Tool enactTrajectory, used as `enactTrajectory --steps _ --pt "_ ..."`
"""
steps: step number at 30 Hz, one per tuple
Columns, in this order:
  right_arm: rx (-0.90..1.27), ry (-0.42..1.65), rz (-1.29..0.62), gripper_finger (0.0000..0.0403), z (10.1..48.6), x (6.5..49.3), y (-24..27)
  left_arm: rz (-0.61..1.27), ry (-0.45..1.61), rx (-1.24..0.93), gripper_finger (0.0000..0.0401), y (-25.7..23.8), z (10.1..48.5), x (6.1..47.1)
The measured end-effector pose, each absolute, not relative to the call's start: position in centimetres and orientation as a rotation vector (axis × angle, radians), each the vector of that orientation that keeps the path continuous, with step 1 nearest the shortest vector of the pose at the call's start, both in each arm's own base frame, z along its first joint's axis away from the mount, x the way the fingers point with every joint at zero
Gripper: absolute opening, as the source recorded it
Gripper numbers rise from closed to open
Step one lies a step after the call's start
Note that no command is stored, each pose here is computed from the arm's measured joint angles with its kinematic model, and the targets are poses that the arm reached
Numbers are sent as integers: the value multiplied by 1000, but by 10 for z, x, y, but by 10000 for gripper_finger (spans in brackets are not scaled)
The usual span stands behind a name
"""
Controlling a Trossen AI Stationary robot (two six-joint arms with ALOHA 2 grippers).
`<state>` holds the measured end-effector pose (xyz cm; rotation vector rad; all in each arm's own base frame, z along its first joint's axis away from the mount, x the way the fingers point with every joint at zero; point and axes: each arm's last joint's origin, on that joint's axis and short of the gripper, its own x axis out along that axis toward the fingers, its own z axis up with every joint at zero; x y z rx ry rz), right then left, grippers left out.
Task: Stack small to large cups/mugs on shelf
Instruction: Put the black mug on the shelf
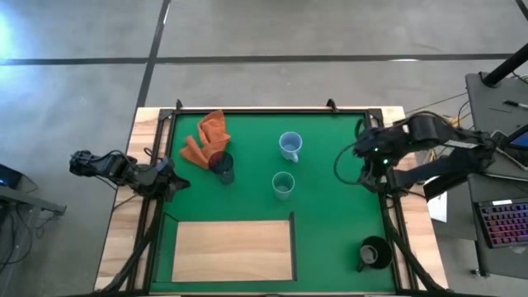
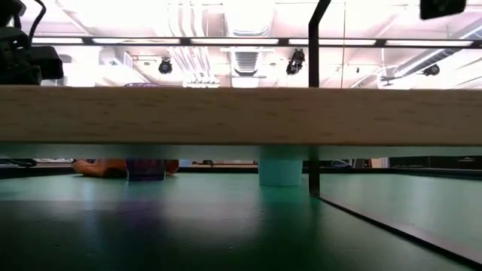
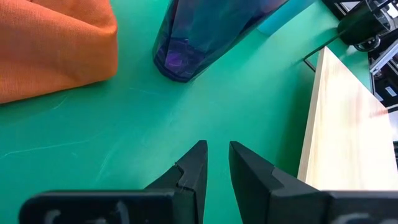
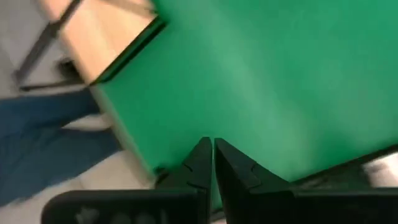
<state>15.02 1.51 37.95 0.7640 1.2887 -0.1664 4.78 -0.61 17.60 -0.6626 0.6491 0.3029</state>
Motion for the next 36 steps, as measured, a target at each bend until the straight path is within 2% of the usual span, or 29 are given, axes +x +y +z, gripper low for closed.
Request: enactTrajectory --steps 7,12,18,21,24,27,31,36 --pt "889 1517 -239 13 373 138 69 304 651 -662 52 -6 176 48" --pt "930 1643 -457 13 357 116 113 305 651 -661 52 -6 176 48" --pt "1033 1506 -875 13 336 105 143 304 649 -662 52 -6 176 48" --pt "1079 1369 -975 13 331 110 150 304 649 -662 52 -6 176 48" --pt "1022 1350 -971 13 324 117 157 304 649 -662 52 -6 176 48" --pt "901 1450 -899 13 313 124 167 303 649 -662 52 -6 176 48" --pt "897 1538 -945 16 299 127 173 304 650 -662 52 -6 176 48" --pt "957 1518 -887 65 275 132 178 304 649 -662 52 -6 176 48"
